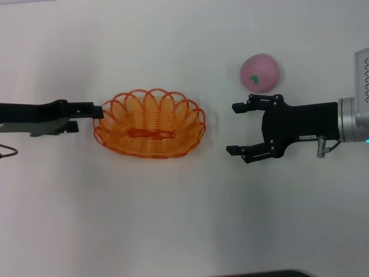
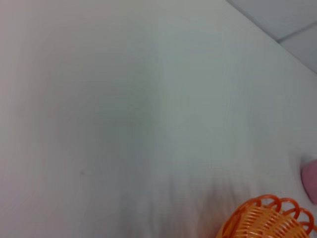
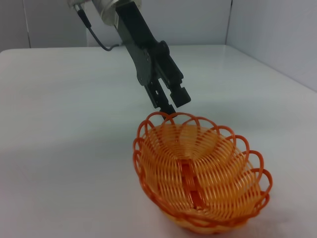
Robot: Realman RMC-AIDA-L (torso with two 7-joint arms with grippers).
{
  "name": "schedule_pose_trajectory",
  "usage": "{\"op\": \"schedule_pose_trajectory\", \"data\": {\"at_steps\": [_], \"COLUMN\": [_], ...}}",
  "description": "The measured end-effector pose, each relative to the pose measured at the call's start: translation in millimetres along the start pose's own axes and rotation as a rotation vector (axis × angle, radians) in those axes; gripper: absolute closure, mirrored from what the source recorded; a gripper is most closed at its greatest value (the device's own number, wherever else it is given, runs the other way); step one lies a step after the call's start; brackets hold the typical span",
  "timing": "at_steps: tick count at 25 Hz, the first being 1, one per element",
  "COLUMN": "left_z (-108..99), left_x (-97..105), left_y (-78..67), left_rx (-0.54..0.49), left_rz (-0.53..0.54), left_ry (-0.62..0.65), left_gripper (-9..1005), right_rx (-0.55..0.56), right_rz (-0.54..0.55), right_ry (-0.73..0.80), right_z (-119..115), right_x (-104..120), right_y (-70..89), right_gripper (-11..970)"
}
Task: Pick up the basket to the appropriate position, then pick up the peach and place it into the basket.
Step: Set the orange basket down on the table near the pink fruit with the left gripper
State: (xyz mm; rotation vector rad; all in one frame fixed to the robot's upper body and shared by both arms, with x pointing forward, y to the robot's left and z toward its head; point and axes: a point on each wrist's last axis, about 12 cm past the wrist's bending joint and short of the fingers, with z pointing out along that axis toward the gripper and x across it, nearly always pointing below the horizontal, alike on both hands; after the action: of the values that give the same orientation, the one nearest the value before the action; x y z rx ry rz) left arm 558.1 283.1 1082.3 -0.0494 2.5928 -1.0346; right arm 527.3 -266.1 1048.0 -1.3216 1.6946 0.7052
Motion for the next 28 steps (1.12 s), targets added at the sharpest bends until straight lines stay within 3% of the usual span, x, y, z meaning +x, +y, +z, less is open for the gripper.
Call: {"op": "schedule_pose_trajectory", "data": {"at_steps": [7,9,10,11,12,17,28], "left_z": [-16,-21,-23,-23,-23,-19,-19], "left_x": [-3,-1,3,3,8,15,29], "left_y": [2.7,3.1,4.1,4.1,5.5,5.5,10.2], "left_rx": [0.087,0.13,0.156,0.156,0.169,0.178,0.179], "left_rz": [0.245,0.379,0.512,0.512,0.63,0.764,0.888], "left_ry": [-0.056,-0.083,-0.1,-0.1,-0.112,-0.127,-0.117], "left_gripper": [138,139,139,139,139,141,145], "right_rx": [0.003,0.003,0.004,0.004,0.006,0.008,0.009], "right_rz": [0.001,0.001,0.001,-0.001,-0.003,-0.005,-0.009], "right_ry": [0.003,0.004,0.005,0.006,0.007,0.009,0.008], "right_z": [0,-1,-1,-1,-1,-1,-1], "right_x": [1,1,1,1,1,1,1], "right_y": [-0.1,-0.1,-0.2,-0.3,-0.5,-1.0,-1.0], "right_gripper": [62,62,63,63,63,64,66]}}
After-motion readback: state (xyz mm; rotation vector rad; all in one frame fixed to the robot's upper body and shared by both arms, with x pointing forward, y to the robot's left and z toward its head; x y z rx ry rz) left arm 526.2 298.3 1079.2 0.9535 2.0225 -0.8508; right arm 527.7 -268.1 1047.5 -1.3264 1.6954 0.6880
